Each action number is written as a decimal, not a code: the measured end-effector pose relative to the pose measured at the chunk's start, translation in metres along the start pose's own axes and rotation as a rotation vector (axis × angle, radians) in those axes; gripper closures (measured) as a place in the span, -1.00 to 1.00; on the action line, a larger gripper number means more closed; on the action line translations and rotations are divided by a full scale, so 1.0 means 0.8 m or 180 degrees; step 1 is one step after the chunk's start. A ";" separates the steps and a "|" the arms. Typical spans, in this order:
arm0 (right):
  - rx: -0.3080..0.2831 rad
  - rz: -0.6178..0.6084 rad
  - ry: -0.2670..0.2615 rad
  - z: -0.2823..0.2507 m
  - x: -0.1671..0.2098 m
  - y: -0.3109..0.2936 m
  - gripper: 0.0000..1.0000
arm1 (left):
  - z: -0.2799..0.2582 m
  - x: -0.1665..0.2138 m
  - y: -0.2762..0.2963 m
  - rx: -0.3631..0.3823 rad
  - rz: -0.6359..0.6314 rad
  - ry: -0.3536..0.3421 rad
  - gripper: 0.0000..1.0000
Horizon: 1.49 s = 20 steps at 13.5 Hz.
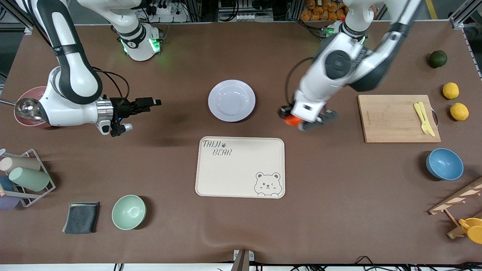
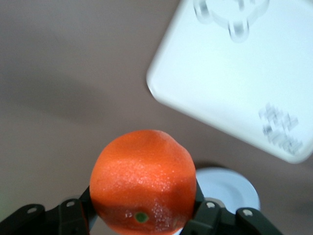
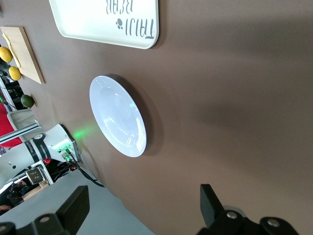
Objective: Place orange and plate with both arms
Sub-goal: 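Carry the orange with the left gripper over the white plate, then lower the orange onto the plate and open the left gripper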
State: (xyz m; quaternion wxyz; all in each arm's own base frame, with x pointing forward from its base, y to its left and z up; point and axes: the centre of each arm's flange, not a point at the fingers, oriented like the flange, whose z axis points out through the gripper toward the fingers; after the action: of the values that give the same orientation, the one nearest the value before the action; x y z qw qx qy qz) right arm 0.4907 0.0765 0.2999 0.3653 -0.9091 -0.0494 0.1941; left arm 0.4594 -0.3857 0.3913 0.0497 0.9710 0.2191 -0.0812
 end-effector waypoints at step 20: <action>0.0607 0.0138 -0.0047 0.105 -0.022 0.041 -1.00 | 0.300 -0.192 0.146 0.0127 -0.0741 0.0274 -0.96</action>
State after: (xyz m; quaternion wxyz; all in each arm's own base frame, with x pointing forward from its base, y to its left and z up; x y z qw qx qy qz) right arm 0.4398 0.1026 0.2277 0.4455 -0.8696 -0.0137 0.2125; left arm 0.3401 -0.5863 0.1902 0.0111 0.9424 0.3307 -0.0491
